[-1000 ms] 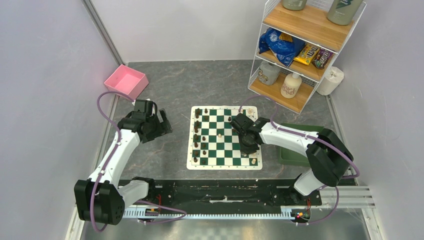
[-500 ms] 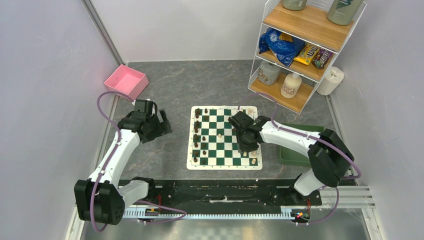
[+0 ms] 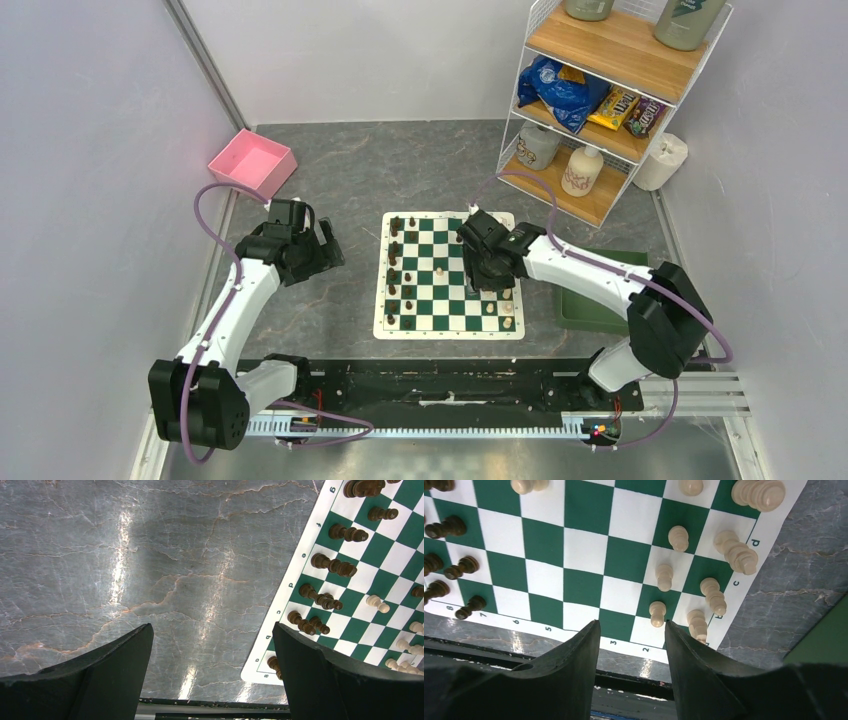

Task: Set up the chess pieces on the board

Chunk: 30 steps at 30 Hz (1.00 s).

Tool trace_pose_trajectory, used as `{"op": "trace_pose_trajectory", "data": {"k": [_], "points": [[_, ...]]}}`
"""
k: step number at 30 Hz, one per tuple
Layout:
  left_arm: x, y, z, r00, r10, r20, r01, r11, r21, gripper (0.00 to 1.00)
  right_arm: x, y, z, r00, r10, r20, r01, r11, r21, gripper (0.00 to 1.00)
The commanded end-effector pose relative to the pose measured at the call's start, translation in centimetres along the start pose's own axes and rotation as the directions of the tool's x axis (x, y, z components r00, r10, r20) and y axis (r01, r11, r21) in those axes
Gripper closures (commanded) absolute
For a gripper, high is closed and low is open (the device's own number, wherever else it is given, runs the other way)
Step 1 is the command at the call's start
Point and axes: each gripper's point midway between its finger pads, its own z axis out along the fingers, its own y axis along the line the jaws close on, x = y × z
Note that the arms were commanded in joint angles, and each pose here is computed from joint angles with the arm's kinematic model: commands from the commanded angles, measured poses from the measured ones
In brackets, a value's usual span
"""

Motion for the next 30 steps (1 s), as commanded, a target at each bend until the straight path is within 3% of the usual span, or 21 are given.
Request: {"op": "trace_pose_trajectory", "data": {"k": [1,19,24,30], "points": [[-1.3,-0.6,-0.8,0.999,0.014,0.037,-0.015,1.0,0.023,0.04,-2.8,1.1,-1.4,0.997,-0.006,0.075,0.008,1.0,-0.026,0.41],[-1.3,-0.6,-0.7,0.999,0.013,0.034,-0.013,1.0,0.021,0.04,-7.4,4.2,-0.3,0.994,0.0,0.114,0.004,0.999,-0.039,0.22],[-1.3,-0.6,-0.7,0.999,0.014,0.033,-0.015,1.0,0.02,0.04,-9.4,3.7,0.2,0.989,0.007,0.15,-0.007,1.0,0.005,0.29],[-1.3,-0.6,-0.6,0.999,0.014,0.032,-0.015,1.0,0.019,0.04,-9.7,2.3,2.5,0.995,0.057,0.078,-0.057,0.998,-0.003,0.44]]}}
